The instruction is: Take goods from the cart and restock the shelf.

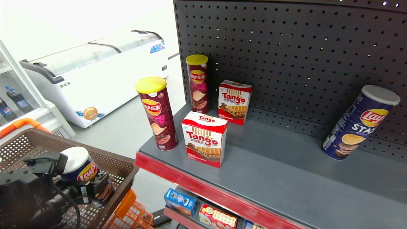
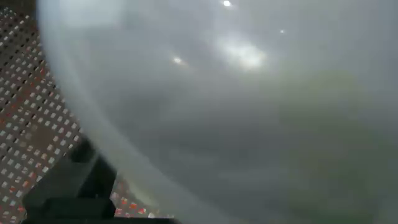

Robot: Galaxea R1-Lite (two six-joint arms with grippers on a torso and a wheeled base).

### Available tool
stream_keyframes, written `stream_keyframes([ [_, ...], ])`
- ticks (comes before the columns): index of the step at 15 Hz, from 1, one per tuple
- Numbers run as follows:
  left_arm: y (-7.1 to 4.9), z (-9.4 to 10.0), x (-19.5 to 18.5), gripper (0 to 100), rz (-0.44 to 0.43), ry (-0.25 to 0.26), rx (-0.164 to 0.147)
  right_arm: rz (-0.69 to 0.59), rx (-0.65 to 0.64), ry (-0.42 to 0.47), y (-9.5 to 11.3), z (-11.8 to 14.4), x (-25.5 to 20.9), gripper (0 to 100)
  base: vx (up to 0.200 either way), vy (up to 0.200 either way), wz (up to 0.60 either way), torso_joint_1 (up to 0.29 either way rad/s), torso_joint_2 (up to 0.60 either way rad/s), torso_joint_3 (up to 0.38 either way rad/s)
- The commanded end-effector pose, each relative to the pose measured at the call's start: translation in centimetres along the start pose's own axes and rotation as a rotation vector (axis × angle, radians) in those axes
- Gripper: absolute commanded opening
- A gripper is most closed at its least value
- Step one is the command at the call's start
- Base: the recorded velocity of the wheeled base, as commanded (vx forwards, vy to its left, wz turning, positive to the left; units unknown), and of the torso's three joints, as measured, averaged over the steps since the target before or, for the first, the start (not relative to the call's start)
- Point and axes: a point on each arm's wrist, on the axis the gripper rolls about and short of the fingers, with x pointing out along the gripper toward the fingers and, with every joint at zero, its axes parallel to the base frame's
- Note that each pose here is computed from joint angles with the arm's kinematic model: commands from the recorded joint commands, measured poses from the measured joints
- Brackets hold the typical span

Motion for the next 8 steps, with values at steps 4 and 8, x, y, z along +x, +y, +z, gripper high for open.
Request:
stream_keyframes([
  [4, 0.4, 0.1, 1.8, 100, 0.025, 0.006, -0.010, 0.000, 0.000, 0.001, 0.0, 0.0, 0.0, 100, 0.000, 0.000, 0.00, 0.000, 0.00, 0.000],
  [8, 0.3, 0.6, 3.0, 0, 0.022, -0.020, -0.008, 0.000, 0.000, 0.001, 0.0, 0.0, 0.0, 100, 0.000, 0.000, 0.00, 0.000, 0.00, 0.000],
])
